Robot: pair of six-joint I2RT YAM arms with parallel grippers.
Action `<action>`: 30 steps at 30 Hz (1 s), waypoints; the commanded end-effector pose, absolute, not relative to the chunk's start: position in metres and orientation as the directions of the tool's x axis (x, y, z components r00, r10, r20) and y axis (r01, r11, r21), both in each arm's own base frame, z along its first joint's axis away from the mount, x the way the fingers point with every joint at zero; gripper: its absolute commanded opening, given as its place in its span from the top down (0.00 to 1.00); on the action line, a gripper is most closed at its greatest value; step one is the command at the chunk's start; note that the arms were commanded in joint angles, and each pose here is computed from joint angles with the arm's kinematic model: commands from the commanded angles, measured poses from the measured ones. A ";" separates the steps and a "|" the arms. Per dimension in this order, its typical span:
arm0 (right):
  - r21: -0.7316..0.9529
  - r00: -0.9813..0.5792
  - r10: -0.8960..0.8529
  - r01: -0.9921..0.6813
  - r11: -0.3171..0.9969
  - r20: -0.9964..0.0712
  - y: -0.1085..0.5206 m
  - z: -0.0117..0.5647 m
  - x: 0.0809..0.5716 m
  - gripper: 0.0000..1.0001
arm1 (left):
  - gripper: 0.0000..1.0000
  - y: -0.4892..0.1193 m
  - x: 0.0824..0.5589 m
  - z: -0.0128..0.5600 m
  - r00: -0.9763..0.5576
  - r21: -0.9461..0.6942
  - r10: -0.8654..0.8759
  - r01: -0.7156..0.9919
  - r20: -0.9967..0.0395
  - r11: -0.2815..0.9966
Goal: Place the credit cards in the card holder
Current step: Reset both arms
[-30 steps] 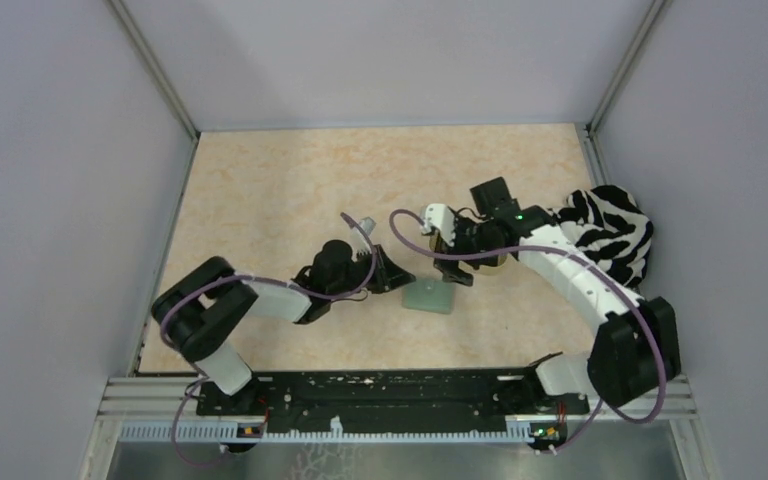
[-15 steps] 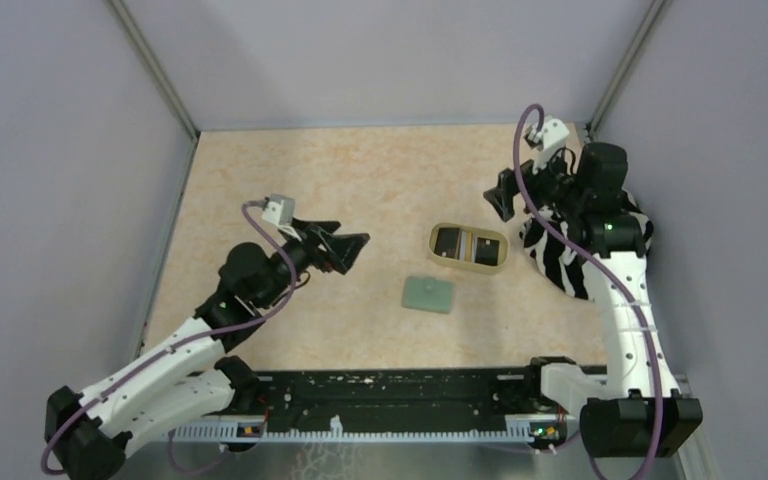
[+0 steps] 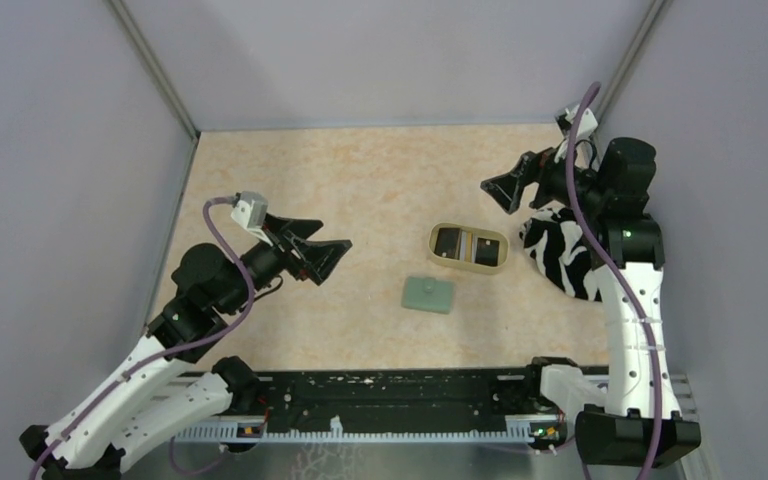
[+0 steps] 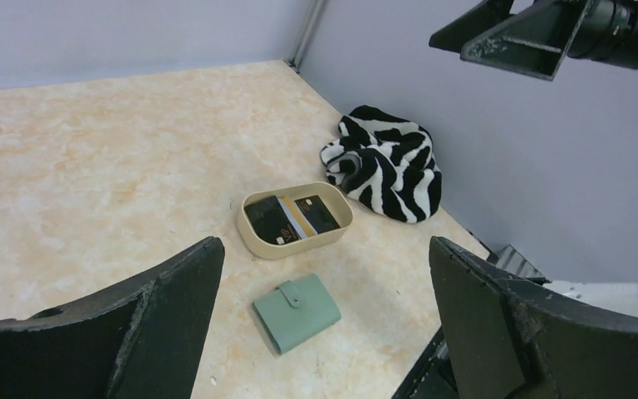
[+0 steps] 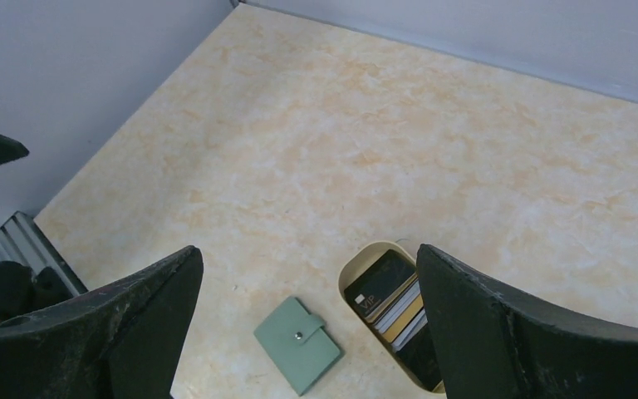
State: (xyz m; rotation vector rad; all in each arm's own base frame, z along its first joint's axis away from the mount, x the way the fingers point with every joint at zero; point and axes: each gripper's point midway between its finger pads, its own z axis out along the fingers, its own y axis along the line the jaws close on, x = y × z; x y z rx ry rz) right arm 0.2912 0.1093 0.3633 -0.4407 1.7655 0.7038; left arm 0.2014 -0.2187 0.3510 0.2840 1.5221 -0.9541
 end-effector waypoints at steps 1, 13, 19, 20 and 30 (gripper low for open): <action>0.255 -0.244 0.127 -0.621 0.741 -0.961 0.107 0.402 0.281 0.02 | 0.01 -0.219 0.185 0.349 -0.250 -0.392 -0.310 0.708 -0.917 0.587; 0.258 -0.242 0.137 -0.591 0.764 -0.961 0.095 0.396 0.292 0.02 | 0.01 -0.211 0.186 0.344 -0.224 -0.385 -0.325 0.692 -0.919 0.611; 0.274 -0.250 0.153 -0.580 0.767 -0.956 0.091 0.393 0.296 0.02 | 0.01 -0.213 0.189 0.336 -0.222 -0.378 -0.316 0.691 -0.922 0.617; 0.277 -0.251 0.157 -0.578 0.767 -0.955 0.090 0.393 0.297 0.02 | 0.01 -0.213 0.190 0.335 -0.221 -0.376 -0.315 0.690 -0.923 0.618; 0.282 -0.256 0.160 -0.565 0.776 -0.953 0.083 0.389 0.306 0.02 | 0.01 -0.217 0.195 0.330 -0.205 -0.334 -0.270 0.695 -0.941 0.636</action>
